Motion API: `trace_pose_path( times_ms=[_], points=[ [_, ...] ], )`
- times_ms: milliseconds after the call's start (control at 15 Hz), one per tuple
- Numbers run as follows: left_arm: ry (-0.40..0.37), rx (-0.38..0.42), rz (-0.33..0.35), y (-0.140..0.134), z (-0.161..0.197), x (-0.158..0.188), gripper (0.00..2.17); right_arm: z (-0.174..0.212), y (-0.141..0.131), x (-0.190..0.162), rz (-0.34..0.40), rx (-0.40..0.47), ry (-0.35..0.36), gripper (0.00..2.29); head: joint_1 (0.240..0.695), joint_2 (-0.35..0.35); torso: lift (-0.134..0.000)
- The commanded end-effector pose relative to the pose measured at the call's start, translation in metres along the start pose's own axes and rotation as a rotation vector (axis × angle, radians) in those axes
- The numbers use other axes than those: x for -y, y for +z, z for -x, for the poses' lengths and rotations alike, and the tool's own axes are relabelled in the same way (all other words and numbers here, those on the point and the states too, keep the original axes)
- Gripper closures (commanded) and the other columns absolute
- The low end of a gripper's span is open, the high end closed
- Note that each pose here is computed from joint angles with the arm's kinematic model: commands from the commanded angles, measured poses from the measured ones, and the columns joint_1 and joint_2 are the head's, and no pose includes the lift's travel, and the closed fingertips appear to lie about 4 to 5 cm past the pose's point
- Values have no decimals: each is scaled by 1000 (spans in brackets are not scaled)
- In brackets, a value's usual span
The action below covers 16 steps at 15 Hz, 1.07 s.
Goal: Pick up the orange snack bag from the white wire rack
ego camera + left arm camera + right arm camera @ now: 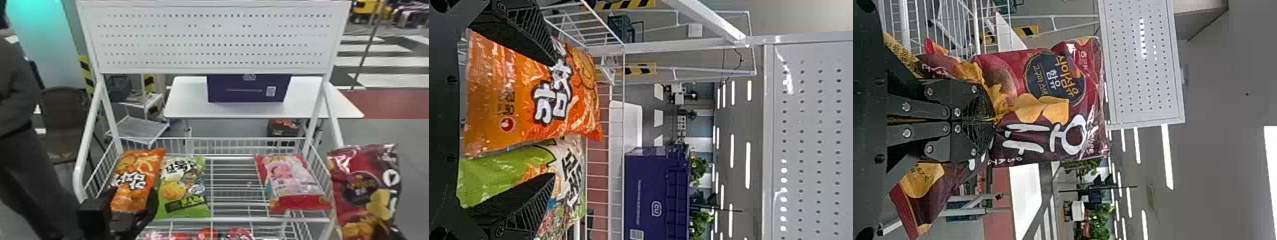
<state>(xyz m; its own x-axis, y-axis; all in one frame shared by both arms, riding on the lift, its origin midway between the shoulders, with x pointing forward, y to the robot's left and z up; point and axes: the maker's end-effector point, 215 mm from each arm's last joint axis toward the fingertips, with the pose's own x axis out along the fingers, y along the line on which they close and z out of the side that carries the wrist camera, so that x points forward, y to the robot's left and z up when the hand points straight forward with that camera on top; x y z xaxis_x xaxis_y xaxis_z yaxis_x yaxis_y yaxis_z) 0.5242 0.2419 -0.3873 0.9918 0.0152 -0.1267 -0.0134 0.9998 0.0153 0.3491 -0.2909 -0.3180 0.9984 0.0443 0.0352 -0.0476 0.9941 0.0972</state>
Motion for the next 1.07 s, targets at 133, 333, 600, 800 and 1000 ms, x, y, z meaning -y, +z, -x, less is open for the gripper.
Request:
trace_pose_path(
  times_ms=[133,333,600,800,1000],
  points=[
    [11,-93,-21,-22,-58,-14,97,3,2,1,-5,3,-10,2189,499,0,0],
    [10,-169,-16,-45,-69,-23,100,4,4,3,-3,7,-14,2189,499,0,0],
    [23,-185,2,-51,-67,-28,2047,3,4,3,-2,11,-14,2189,499,0,0],
    [45,-161,1,-48,-61,-32,2142,3,4,2,-1,10,-11,2189,499,0,0],
    [65,-87,11,-23,-51,-33,2142,3,3,2,-1,7,-12,2189,499,0,0]
  ],
)
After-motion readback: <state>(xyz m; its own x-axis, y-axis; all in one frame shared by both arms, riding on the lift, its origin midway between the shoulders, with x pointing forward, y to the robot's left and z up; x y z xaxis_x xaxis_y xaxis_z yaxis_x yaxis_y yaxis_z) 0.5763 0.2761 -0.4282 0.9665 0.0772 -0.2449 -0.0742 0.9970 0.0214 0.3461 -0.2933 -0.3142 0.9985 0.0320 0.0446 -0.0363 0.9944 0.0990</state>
